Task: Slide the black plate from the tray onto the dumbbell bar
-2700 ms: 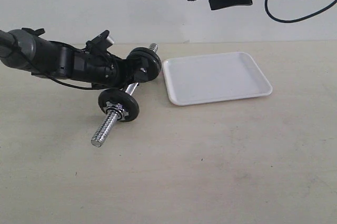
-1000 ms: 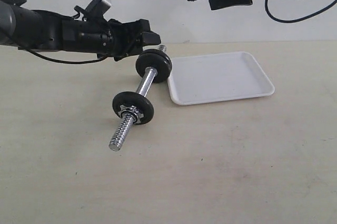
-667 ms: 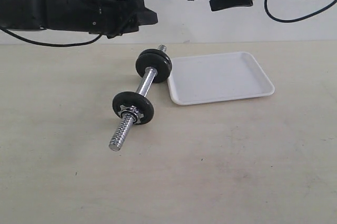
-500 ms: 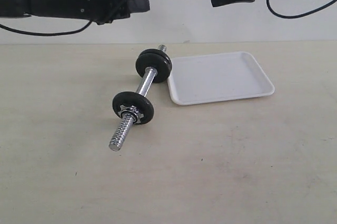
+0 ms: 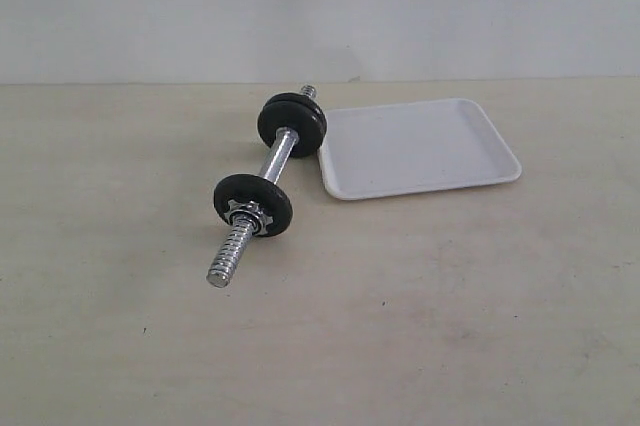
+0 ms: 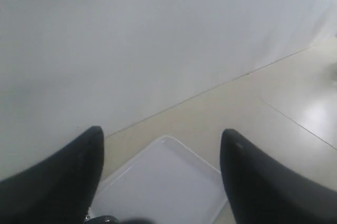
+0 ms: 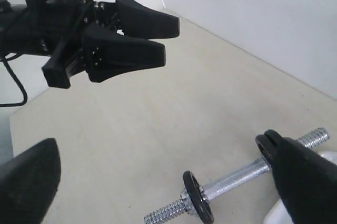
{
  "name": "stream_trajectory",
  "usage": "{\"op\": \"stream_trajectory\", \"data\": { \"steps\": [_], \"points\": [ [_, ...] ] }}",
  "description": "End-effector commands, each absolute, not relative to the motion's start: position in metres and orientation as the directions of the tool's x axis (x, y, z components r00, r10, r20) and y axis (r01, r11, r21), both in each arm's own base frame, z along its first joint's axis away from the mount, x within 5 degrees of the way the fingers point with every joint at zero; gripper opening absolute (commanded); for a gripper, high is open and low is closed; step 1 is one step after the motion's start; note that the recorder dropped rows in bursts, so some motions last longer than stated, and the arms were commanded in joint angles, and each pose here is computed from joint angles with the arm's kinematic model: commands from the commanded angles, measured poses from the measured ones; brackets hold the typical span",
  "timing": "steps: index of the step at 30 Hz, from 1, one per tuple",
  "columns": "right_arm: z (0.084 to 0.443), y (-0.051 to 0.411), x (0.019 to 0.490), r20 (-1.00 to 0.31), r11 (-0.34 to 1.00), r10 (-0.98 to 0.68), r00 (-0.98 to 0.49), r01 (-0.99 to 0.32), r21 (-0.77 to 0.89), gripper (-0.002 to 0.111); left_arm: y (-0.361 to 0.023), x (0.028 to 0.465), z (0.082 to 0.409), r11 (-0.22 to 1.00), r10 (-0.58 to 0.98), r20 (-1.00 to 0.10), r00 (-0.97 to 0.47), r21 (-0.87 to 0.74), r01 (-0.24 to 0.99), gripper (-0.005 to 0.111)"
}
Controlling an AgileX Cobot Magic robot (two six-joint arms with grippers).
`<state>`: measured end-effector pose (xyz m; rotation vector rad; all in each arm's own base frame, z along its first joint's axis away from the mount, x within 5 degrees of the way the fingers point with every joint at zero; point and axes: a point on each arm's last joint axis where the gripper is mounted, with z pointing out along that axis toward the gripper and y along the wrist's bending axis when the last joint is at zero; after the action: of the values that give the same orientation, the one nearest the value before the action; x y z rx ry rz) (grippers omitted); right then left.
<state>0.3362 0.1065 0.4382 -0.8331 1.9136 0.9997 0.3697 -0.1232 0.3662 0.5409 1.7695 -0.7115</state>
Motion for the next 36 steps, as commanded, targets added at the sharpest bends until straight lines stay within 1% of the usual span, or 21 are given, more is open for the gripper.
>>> {"op": "stream_trajectory", "data": {
  "steps": [1,8,12,15,16,18,19,20,21,24,25,26,27,29,31,34,36],
  "points": [
    [0.480,0.102,0.295,-0.923,0.462,-0.162,-0.349,-0.853,0.242,0.105,-0.119,0.342,0.396,0.695,0.082,-0.971,-0.225,-0.106,0.712,0.060],
    [0.527,0.097,0.229,-0.965,0.464,-0.125,-0.229,-0.873,0.147,0.105,-0.115,0.297,0.437,0.647,0.110,-0.986,-0.127,-0.026,0.762,0.060],
    [0.547,0.093,0.190,-0.981,0.472,-0.116,-0.154,-0.878,0.082,0.105,-0.109,0.269,0.459,0.653,0.081,-0.990,-0.113,-0.033,0.757,0.060],
    [0.557,0.090,0.163,-0.987,0.487,-0.116,-0.108,-0.873,0.038,0.105,-0.104,0.249,0.473,0.662,0.093,-0.993,-0.072,0.007,0.750,0.059],
    [0.560,0.088,0.155,-0.988,0.495,-0.115,-0.101,-0.868,0.031,0.105,-0.103,0.245,0.475,0.663,0.094,-0.993,-0.070,0.010,0.748,0.057],
    [0.564,0.084,0.137,-0.987,0.536,-0.138,-0.083,-0.844,-0.004,0.105,-0.101,0.225,0.486,0.644,0.107,-0.994,-0.037,0.041,0.764,0.050],
    [0.565,0.080,0.127,-0.984,0.570,-0.155,-0.083,-0.821,-0.021,0.103,-0.100,0.212,0.491,0.627,0.124,-0.992,-0.013,0.068,0.776,0.041],
    [0.565,0.078,0.122,-0.982,0.595,-0.169,-0.083,-0.803,-0.034,0.100,-0.099,0.206,0.494,0.619,0.126,-0.992,-0.002,0.077,0.781,0.037],
    [0.566,0.074,0.114,-0.980,0.624,-0.182,-0.082,-0.780,-0.050,0.090,-0.098,0.196,0.498,0.617,0.129,-0.992,0.010,0.088,0.782,0.027],
    [0.568,0.072,0.103,-0.980,0.639,-0.190,-0.064,-0.766,-0.074,0.060,-0.094,0.183,0.502,0.627,0.144,-0.990,0.013,0.101,0.773,0.012],
    [0.570,0.071,0.094,-0.980,0.637,-0.195,-0.035,-0.765,-0.100,0.031,-0.091,0.174,0.504,0.631,0.174,-0.985,0.016,0.124,0.766,0.004],
    [0.571,0.071,0.090,-0.980,0.635,-0.198,-0.022,-0.764,-0.111,0.019,-0.090,0.170,0.504,0.638,0.180,-0.984,0.013,0.127,0.760,0.004],
    [0.573,0.070,0.083,-0.980,0.633,-0.197,-0.004,-0.764,-0.124,0.014,-0.087,0.163,0.506,0.649,0.198,-0.980,0.012,0.140,0.748,0.004],
    [0.575,0.069,0.069,-0.977,0.628,-0.207,0.044,-0.760,-0.168,0.022,-0.082,0.149,0.509,0.659,0.234,-0.972,0.037,0.187,0.728,0.004],
    [0.578,0.068,0.056,-0.968,0.615,-0.228,0.108,-0.755,-0.229,0.027,-0.076,0.133,0.516,0.681,0.241,-0.967,0.081,0.228,0.696,0.004],
    [0.579,0.067,0.046,-0.959,0.612,-0.244,0.145,-0.744,-0.268,0.027,-0.070,0.116,0.520,0.699,0.262,-0.959,0.108,0.266,0.664,0.004],
    [0.578,0.065,0.039,-0.951,0.626,-0.264,0.159,-0.722,-0.294,0.027,-0.065,0.103,0.519,0.697,0.317,-0.942,0.110,0.310,0.646,0.004]
  ]
}}
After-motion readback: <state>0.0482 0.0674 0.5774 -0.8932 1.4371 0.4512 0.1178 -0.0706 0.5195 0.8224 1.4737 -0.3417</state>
